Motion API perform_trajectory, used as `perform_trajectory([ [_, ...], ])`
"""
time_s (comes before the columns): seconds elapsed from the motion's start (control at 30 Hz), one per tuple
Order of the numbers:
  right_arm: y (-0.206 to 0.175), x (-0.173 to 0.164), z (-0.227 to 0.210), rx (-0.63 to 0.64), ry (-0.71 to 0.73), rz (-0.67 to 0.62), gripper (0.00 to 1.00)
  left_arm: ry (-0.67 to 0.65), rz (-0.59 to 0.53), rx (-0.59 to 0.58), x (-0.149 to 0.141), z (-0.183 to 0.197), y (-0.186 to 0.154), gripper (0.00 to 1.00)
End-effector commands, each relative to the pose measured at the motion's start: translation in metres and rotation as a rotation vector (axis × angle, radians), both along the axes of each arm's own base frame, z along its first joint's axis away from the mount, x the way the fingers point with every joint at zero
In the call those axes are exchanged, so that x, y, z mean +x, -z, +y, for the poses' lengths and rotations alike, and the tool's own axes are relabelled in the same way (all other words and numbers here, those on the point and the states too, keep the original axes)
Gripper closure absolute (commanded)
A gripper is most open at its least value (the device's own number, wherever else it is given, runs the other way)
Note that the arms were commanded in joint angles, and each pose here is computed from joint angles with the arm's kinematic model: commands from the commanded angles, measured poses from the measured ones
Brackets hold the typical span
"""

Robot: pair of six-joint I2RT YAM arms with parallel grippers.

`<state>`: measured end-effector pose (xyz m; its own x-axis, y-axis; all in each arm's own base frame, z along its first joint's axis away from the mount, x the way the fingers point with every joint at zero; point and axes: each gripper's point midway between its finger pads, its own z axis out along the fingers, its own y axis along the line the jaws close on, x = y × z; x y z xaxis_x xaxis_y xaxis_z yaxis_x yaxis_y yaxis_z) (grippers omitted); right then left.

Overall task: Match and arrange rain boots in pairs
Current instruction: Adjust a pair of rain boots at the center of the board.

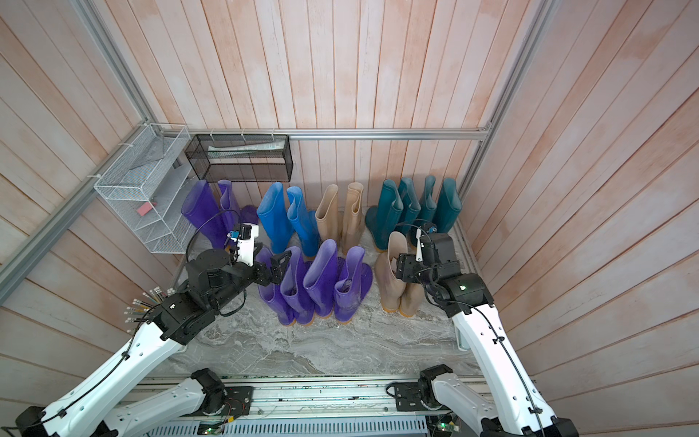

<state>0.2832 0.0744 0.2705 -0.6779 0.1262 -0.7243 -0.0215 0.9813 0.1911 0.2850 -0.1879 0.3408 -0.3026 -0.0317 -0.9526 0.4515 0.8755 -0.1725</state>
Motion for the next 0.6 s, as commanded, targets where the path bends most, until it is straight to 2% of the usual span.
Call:
perform_trajectory([
  [0.0,0.000,0.007,0.015,0.063,-0.042,-0.019,0.22,0.001,-0.003,-0.001,0.000,0.001,0.002,0.00],
  [0.07,0.005,0.012,0.014,0.047,-0.036,-0.006,0.29,-0.001,-0.001,-0.006,-0.001,0.003,0.003,0.00],
  [0.1,0.009,0.014,0.012,0.030,-0.025,0.005,0.39,-0.003,-0.002,-0.008,-0.002,0.004,0.003,0.00],
  [0.13,0.013,0.017,0.011,0.013,-0.023,0.012,0.54,-0.004,-0.003,-0.009,-0.003,0.004,0.003,0.00],
  [0.17,0.015,0.019,0.011,0.007,-0.020,0.013,0.74,-0.005,-0.003,-0.010,-0.003,0.005,0.004,0.00],
  [0.2,0.013,0.020,0.013,0.017,-0.029,0.008,1.00,-0.007,-0.004,-0.012,-0.004,0.005,0.003,0.00],
  [0.43,-0.024,0.004,0.065,0.167,-0.189,-0.044,1.00,-0.004,-0.011,-0.012,-0.005,0.006,0.001,0.00],
  [0.57,-0.029,-0.003,0.073,0.200,-0.212,-0.048,1.00,0.006,-0.013,-0.022,-0.005,0.003,-0.001,0.00],
])
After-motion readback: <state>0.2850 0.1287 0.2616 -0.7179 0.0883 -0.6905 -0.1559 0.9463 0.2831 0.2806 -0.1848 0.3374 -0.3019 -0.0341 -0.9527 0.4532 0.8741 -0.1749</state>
